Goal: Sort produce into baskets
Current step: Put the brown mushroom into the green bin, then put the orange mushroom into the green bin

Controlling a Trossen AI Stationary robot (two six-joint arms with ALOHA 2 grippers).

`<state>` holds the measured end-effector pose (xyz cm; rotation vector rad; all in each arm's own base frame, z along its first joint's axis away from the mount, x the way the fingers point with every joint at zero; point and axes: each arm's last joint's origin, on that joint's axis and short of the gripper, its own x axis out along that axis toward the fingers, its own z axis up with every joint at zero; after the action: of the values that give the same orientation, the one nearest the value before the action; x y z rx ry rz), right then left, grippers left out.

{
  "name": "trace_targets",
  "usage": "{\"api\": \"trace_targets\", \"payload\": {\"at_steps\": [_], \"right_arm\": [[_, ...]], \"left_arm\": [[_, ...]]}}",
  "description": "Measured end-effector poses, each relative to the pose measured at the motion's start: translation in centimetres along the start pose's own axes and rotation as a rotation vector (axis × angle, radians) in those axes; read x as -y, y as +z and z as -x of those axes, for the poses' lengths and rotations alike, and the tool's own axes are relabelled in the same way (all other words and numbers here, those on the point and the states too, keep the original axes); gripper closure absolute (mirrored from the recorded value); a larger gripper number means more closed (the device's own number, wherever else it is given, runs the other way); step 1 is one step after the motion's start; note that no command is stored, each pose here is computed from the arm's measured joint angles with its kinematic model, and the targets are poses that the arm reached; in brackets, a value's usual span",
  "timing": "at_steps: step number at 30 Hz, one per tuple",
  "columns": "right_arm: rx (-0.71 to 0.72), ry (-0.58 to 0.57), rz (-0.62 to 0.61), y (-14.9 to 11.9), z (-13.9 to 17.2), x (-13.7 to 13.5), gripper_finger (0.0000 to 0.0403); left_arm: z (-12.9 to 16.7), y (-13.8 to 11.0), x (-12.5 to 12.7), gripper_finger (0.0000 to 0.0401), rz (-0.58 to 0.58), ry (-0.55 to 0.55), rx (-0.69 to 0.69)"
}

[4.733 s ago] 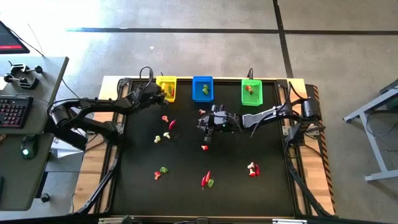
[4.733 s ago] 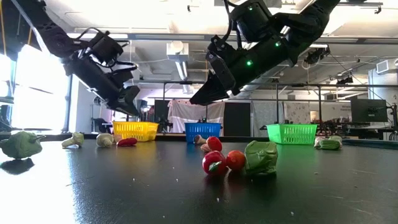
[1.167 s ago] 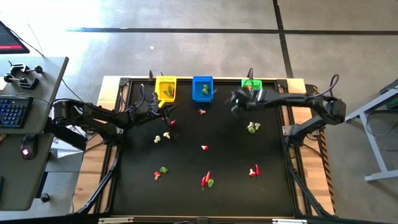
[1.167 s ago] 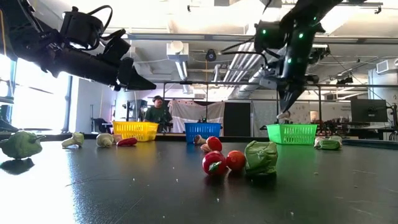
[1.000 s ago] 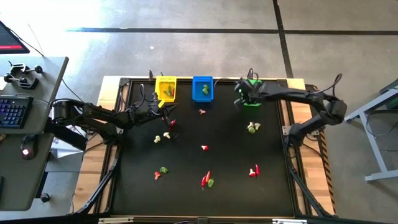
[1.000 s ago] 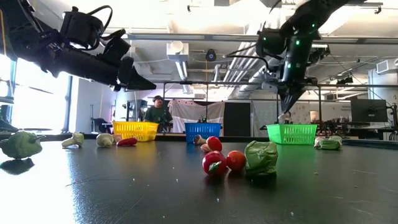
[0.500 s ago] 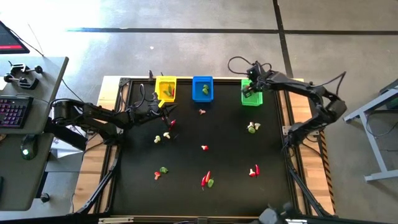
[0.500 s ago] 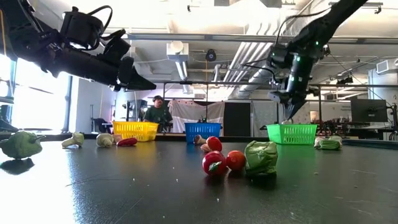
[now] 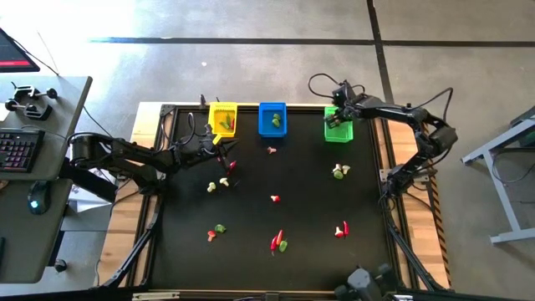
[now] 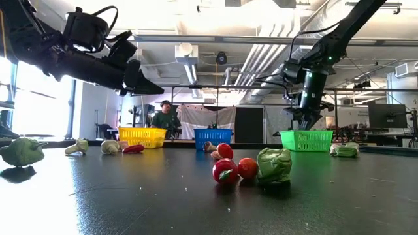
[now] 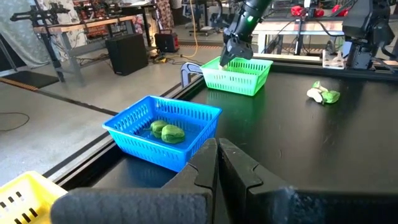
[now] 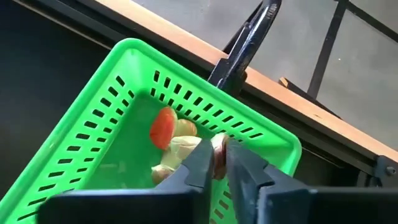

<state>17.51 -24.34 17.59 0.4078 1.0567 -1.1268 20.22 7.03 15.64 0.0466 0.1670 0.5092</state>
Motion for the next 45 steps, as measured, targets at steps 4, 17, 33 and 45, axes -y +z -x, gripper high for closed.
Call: {"api": "trace_targets", "payload": {"at_steps": [4,17,33,45], "right_arm": [[0.010,-0.020,0.001,0.3,0.2,0.0,0.0324],[0.200,0.002,0.099,2.2,5.5,-2.1,0.0326],[0.521,0.213,0.101,-4.6,5.5,-10.5,0.0400],[0.690,0.320,0.160,-9.0,7.4,-14.3,0.0401]], "left_arm": [[0.0,0.0,0.0,0.0400,0.000,0.000,0.000],[0.0,0.0,0.0,0.0400,-0.007,0.004,-0.003],[0.0,-0.1,0.0,0.0400,-0.010,0.004,-0.009],[0.0,-0.1,0.0,0.0400,-0.011,0.004,-0.011]]}}
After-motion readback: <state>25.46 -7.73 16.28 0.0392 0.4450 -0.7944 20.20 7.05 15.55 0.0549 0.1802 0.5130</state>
